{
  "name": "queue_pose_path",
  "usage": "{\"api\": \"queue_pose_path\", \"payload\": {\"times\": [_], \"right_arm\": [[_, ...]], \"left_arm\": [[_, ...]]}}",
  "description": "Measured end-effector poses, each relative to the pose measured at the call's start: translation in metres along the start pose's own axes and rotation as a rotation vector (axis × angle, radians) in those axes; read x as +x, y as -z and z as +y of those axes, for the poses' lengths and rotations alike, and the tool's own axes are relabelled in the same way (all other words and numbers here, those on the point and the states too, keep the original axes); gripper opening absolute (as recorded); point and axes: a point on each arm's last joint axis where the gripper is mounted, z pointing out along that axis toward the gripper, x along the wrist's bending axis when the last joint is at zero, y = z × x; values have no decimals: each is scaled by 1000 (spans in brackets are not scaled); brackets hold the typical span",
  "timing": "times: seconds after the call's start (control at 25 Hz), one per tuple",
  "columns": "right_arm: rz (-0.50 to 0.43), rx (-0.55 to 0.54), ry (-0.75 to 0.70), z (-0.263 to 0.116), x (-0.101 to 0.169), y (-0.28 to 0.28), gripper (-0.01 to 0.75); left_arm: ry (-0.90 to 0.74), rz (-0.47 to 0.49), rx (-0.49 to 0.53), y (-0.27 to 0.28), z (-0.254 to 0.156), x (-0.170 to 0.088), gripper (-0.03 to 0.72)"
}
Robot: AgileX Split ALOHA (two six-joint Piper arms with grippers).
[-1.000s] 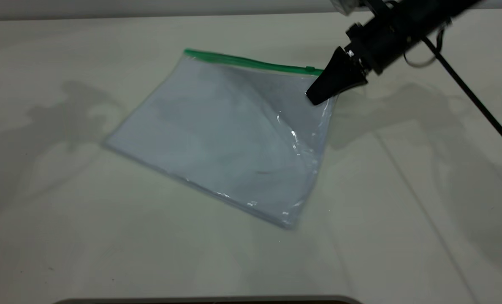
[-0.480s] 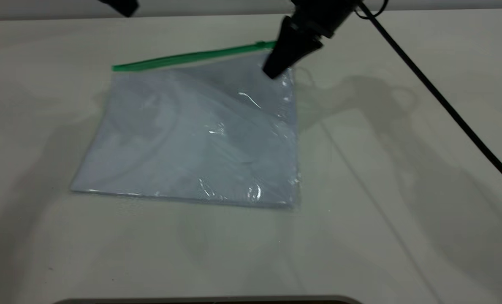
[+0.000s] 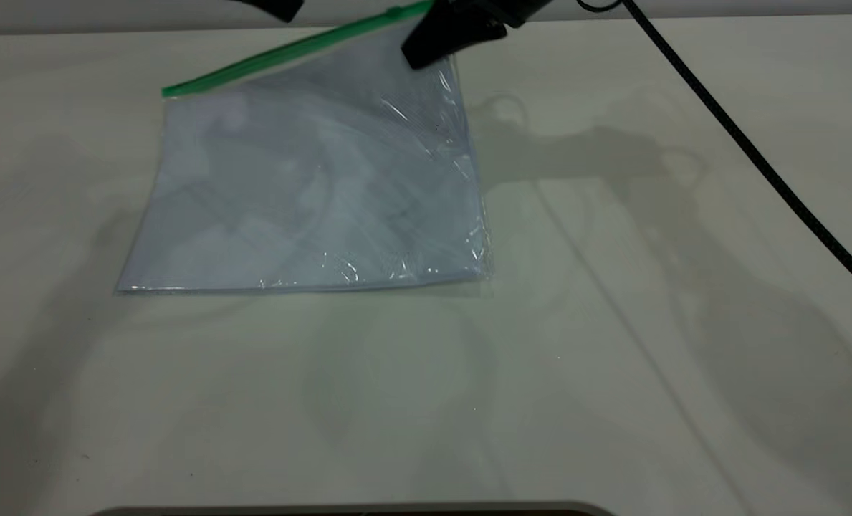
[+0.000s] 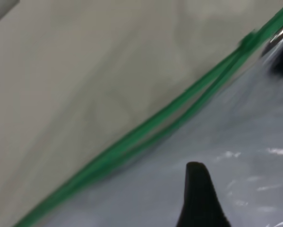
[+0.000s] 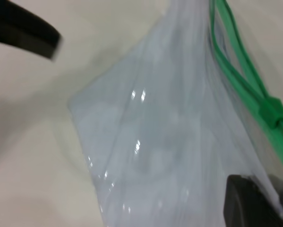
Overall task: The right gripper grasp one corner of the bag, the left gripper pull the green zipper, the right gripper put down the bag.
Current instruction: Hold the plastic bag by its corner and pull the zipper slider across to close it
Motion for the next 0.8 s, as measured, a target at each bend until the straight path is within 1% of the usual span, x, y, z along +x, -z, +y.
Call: {"api": "queue_pose_path", "payload": {"times": [0.12, 0.24, 0.32, 0.4, 0.64, 0.8], "right_arm": [[38, -15, 100, 3, 8, -5, 33], [129, 0, 191, 0, 19, -10, 33], [195, 12, 215, -2, 26, -14, 33], [236, 21, 227, -4, 31, -16, 33], [262, 27, 239, -4, 37, -21, 33], [267, 31, 243, -4, 39, -23, 33]], "left_arm": [[-48, -31, -41, 0, 4, -3, 538], [-94, -58, -65, 0, 6, -6, 538], [-124, -77, -66, 0, 6, -7, 538], [-143, -100, -66, 1, 6, -10, 538], [-182, -149, -65, 1, 5, -14, 538], [-187, -220, -61, 2, 4, -20, 538]]}}
